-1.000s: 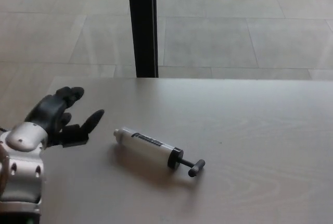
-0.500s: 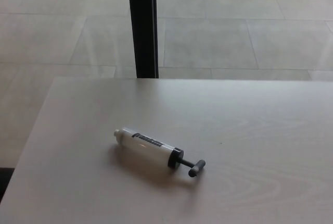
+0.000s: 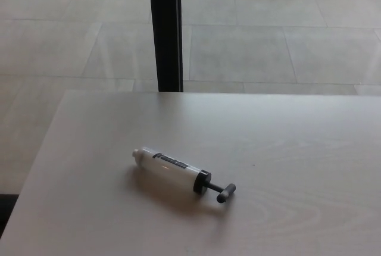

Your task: The robot uses its left hand to lift the air pump kept on the middle of the desk and use the right hand to compress the handle

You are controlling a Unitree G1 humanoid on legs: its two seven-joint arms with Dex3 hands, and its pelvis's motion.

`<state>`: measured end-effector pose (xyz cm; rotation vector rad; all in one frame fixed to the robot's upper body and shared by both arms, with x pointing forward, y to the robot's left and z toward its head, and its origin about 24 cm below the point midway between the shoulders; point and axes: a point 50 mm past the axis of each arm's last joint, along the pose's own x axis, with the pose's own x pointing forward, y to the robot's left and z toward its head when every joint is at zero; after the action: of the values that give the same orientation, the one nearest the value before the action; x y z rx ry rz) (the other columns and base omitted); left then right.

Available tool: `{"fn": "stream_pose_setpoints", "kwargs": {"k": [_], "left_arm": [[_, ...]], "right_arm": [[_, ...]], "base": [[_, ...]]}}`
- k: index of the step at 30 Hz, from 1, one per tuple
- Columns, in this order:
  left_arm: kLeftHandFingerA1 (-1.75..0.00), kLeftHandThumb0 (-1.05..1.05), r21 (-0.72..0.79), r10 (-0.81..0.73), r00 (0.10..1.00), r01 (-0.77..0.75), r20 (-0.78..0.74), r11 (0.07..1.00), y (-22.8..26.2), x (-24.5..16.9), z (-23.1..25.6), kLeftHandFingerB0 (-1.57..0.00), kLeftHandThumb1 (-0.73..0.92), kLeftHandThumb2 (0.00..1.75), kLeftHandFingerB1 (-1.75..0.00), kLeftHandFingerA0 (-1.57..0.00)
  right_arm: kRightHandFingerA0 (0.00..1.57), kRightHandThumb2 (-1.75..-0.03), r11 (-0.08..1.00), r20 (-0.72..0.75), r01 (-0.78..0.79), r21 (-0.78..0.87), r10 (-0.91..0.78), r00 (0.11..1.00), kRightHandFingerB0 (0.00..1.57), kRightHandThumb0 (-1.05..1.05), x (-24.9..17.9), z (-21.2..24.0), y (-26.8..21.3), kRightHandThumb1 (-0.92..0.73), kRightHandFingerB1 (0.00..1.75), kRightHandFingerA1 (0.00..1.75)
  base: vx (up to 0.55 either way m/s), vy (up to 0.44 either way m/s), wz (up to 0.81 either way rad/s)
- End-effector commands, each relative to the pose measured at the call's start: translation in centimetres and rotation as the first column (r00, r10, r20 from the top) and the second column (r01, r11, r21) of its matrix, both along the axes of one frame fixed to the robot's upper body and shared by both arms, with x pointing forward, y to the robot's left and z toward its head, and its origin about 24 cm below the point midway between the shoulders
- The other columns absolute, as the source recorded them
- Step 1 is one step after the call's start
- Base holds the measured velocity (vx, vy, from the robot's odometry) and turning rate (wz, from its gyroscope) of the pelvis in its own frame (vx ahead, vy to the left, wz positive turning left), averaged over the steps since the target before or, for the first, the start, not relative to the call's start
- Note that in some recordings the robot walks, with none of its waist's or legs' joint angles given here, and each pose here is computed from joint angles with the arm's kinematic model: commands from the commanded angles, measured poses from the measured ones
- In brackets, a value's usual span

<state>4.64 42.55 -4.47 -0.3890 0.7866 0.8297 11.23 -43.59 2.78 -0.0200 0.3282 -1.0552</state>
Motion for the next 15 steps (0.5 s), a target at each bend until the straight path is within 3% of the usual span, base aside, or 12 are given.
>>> {"fn": "stream_pose_setpoints", "kwargs": {"k": [1, 2, 3, 4, 7, 8, 10, 11, 12, 13, 14, 15], "left_arm": [[-0.39, -0.71, 0.110, 0.257, 0.966, -0.257, 0.014, 0.960, 1.2, -7.3, -0.6, -0.22, 0.78, 0.63, -0.32, -0.27], [-0.39, -0.71, 0.112, 0.257, 0.966, -0.257, 0.014, 0.960, 1.2, -7.4, -0.6, -0.22, 0.78, 0.63, -0.32, -0.27], [-0.50, -0.73, 0.104, 0.269, 0.963, -0.270, 0.027, 0.957, 1.2, -7.2, -0.7, -0.22, 0.61, 0.90, -0.45, -0.25], [-0.51, -0.76, 0.091, 0.238, 0.971, -0.240, 0.036, 0.967, 1.1, -6.9, -0.7, -0.17, 0.61, 0.92, -0.45, -0.22], [-0.52, -0.73, 0.079, 0.220, 0.975, -0.222, 0.033, 0.972, 1.0, -6.7, -0.9, -0.20, 0.60, 0.91, -0.46, -0.27], [-0.53, -0.72, 0.072, 0.184, 0.983, -0.183, -0.014, 0.981, 0.9, -6.5, -1.0, -0.19, 0.62, 0.93, -0.46, -0.28], [-0.53, -0.72, 0.068, 0.169, 0.985, -0.168, -0.017, 0.984, 0.8, -6.4, -1.1, -0.15, 0.64, 0.93, -0.45, -0.25], [-0.52, -0.73, 0.064, 0.149, 0.988, -0.147, -0.028, 0.987, 0.6, -6.6, -1.3, -0.17, 0.64, 0.93, -0.45, -0.24], [-0.52, -0.73, 0.068, 0.139, 0.989, -0.136, -0.044, 0.988, 0.4, -6.9, -1.4, -0.17, 0.64, 0.93, -0.45, -0.24], [-0.53, -0.72, 0.063, 0.152, 0.987, -0.149, -0.043, 0.987, 0.3, -7.2, -1.5, -0.18, 0.63, 0.93, -0.45, -0.26], [-0.44, -0.69, 0.062, 0.170, 0.984, -0.167, -0.051, 0.984, 0.2, -7.6, -1.6, -0.26, 0.78, 0.63, -0.35, -0.33], [-0.52, -0.72, 0.071, 0.172, 0.982, -0.167, -0.076, 0.983, 0.2, -7.8, -1.7, -0.24, 0.63, 0.92, -0.46, -0.29]], "right_arm": [[0.48, -0.67, 0.980, -0.009, 0.175, 0.100, -0.175, 0.985, 0.31, -0.66, -6.1, -3.0, -2.4, -0.91, 0.41, 0.79], [0.48, -0.67, 0.979, -0.009, 0.176, 0.102, -0.176, 0.984, 0.31, -0.66, -6.2, -3.1, -2.4, -0.91, 0.41, 0.79], [0.54, -0.67, 0.977, -0.013, 0.188, 0.106, -0.187, 0.982, 0.33, -0.67, -6.2, -3.3, -2.4, -0.90, 0.42, 0.84], [0.58, -0.66, 0.974, -0.009, 0.198, 0.111, -0.199, 0.980, 0.38, -0.71, -6.5, -3.4, -2.4, -0.87, 0.45, 1.03], [0.55, -0.66, 0.978, -0.015, 0.177, 0.112, -0.177, 0.984, 0.40, -0.70, -6.9, -3.7, -2.2, -0.87, 0.44, 1.04], [0.54, -0.66, 0.984, -0.058, 0.140, 0.107, -0.134, 0.989, 0.38, -0.68, -7.0, -4.2, -1.9, -0.88, 0.42, 0.76], [0.57, -0.66, 0.986, -0.058, 0.131, 0.105, -0.125, 0.990, 0.38, -0.68, -7.0, -4.2, -2.0, -0.88, 0.42, 0.80], [0.57, -1.05, 0.989, -0.067, 0.114, 0.098, -0.108, 0.992, 0.31, -0.67, -6.9, -4.2, -2.0, -0.69, 0.54, 0.80], [0.57, -1.05, 0.991, -0.083, 0.101, 0.091, -0.093, 0.992, 0.31, -0.67, -6.9, -4.2, -2.0, -0.69, 0.54, 0.80], [0.59, -0.66, 0.993, -0.094, 0.090, 0.081, -0.082, 0.992, 0.37, -0.67, -7.0, -4.2, -2.0, -0.88, 0.42, 0.87], [0.59, -1.04, 0.993, -0.102, 0.083, 0.079, -0.075, 0.992, 0.34, -0.66, -7.0, -4.3, -2.0, -0.69, 0.55, 0.81], [0.60, -1.03, 0.993, -0.107, 0.079, 0.087, -0.070, 0.992, 0.35, -0.67, -7.2, -4.5, -2.0, -0.68, 0.55, 0.83]], "base": [[0.00, 0.000, 0.00], [0.00, 0.000, 0.00], [0.00, 0.000, 0.00], [0.00, 0.000, 0.00], [0.00, 0.000, 0.00], [0.00, 0.000, 0.00], [0.00, 0.000, 0.00], [0.00, 0.000, 0.00], [0.00, 0.000, 0.00], [0.00, 0.000, 0.00], [0.00, 0.000, 0.00], [0.00, 0.000, 0.00]]}}
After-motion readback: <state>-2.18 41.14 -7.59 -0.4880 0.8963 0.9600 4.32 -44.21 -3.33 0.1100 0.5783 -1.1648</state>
